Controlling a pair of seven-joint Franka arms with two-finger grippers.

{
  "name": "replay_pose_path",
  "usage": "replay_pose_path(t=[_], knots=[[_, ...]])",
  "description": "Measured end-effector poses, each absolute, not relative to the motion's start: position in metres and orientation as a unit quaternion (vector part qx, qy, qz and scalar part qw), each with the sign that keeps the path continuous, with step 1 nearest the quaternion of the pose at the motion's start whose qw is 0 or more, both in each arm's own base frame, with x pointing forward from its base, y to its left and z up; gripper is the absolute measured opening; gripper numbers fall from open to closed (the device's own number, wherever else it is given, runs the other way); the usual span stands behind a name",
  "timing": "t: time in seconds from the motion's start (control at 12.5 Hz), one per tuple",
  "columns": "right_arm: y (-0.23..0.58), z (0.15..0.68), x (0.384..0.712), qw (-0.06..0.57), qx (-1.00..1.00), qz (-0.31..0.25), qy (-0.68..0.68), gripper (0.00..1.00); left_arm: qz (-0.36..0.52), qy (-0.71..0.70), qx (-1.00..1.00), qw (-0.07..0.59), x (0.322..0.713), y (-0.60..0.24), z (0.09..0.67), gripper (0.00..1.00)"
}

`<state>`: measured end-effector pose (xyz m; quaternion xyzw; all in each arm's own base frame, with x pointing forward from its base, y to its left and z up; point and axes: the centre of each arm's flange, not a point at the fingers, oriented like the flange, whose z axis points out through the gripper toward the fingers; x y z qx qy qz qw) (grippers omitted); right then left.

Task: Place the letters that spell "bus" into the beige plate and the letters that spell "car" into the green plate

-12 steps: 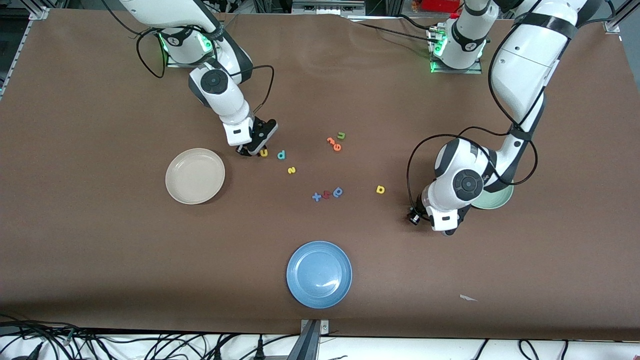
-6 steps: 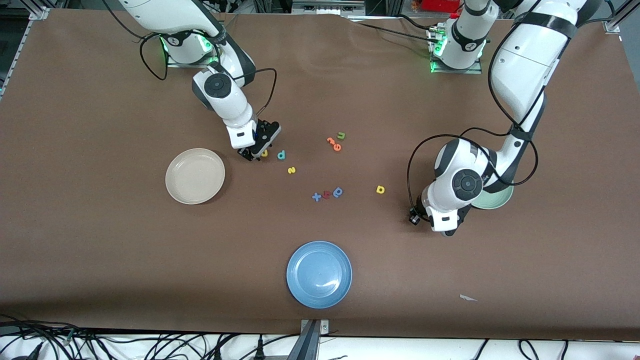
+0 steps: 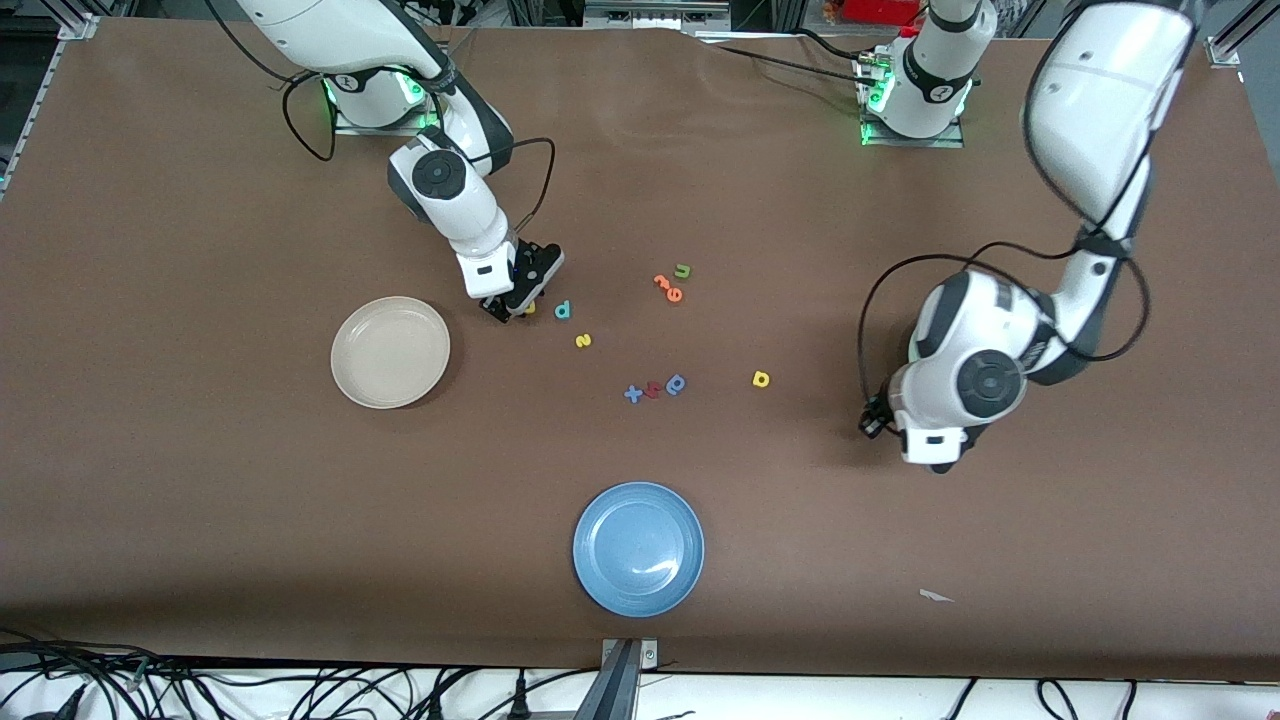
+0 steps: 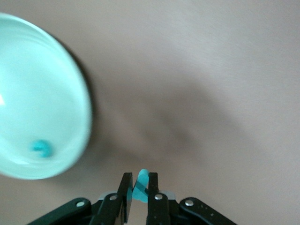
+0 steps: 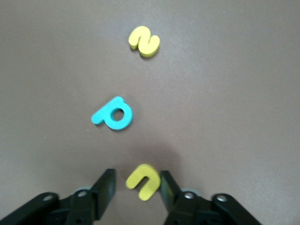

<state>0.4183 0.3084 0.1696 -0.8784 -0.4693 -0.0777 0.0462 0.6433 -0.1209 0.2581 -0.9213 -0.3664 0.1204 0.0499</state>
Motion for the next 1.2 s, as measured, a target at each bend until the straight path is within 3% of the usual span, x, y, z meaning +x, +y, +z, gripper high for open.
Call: replay_pose_path(t=[0.16, 0.56, 1.04, 1.2], knots=[[0.309, 0.173, 0.419, 0.046, -0.878, -0.082, -0.470, 0.30, 0.167, -0.311, -0.934, 0.062, 0.632, -0.079, 0.286, 0.18], [0.310, 0.176, 0.422, 0.045, -0.878, -0.084, -0.469, 0.30, 0.230, -0.225, -0.946, 0.043, 0.602, -0.005, 0.250, 0.18], [0.298, 0.220, 0.441, 0.017, -0.883, -0.085, -0.460, 0.30, 0.192, -0.212, -0.958, 0.012, 0.560, 0.006, 0.172, 0.18], [0.272, 0.232, 0.455, -0.002, -0.895, -0.072, -0.440, 0.30, 0.187, -0.215, -0.958, 0.011, 0.562, 0.009, 0.176, 0.34]])
